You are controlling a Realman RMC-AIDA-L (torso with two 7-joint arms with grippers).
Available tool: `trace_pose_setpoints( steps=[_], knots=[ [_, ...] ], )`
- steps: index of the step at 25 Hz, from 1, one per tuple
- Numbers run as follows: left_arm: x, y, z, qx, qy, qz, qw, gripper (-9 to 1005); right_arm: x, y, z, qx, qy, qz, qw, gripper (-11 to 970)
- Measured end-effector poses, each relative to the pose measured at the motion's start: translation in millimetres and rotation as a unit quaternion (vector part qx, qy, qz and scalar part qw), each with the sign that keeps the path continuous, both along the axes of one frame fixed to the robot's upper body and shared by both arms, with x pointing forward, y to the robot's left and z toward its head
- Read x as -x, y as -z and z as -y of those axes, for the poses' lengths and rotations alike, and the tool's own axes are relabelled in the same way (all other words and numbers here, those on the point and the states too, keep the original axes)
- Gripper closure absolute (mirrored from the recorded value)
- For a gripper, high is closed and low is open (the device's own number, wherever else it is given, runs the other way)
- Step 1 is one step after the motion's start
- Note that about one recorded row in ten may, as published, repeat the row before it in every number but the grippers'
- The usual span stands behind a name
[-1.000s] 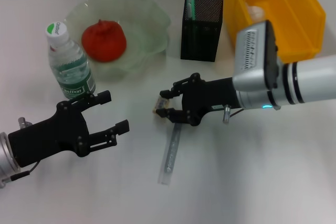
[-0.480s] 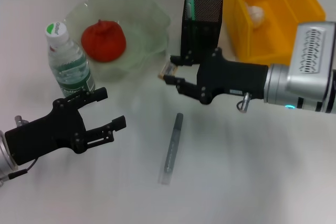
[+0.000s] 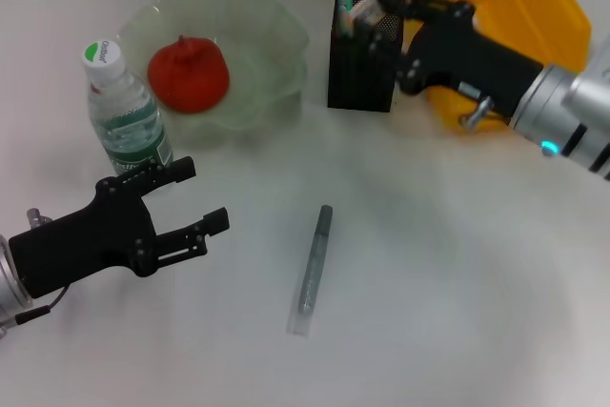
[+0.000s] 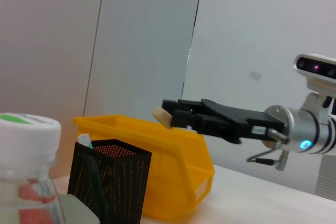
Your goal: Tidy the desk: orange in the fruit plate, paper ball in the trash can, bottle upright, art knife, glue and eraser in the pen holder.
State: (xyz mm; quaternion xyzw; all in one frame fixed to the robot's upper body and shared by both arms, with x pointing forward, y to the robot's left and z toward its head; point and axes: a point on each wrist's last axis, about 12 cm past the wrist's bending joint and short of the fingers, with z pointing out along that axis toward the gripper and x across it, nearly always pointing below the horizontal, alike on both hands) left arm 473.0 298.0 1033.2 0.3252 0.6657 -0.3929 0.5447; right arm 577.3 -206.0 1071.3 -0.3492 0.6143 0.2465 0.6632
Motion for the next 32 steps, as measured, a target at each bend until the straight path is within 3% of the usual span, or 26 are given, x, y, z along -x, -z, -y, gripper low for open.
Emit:
trace_pose_setpoints(
  steps=[7, 12, 32],
  knots=[
    [0.4, 0.3, 1, 0.003, 0.000, -0.002, 1.000, 152, -23.3, -2.7, 1, 0.018, 0.063, -0.017, 0.998, 570],
    [-0.3, 0.0, 2, 0.005, 0.001, -0.003, 1.000, 152, -30.4, -2.8, -3, 0.033, 0.068, -0.027, 0.997, 566],
    [2.4, -0.5, 3, 0.013, 0.002, -0.003, 1.000, 152, -30.7, 0.7, -4, 0.041, 0.068, -0.036, 0.996, 494]
  ],
)
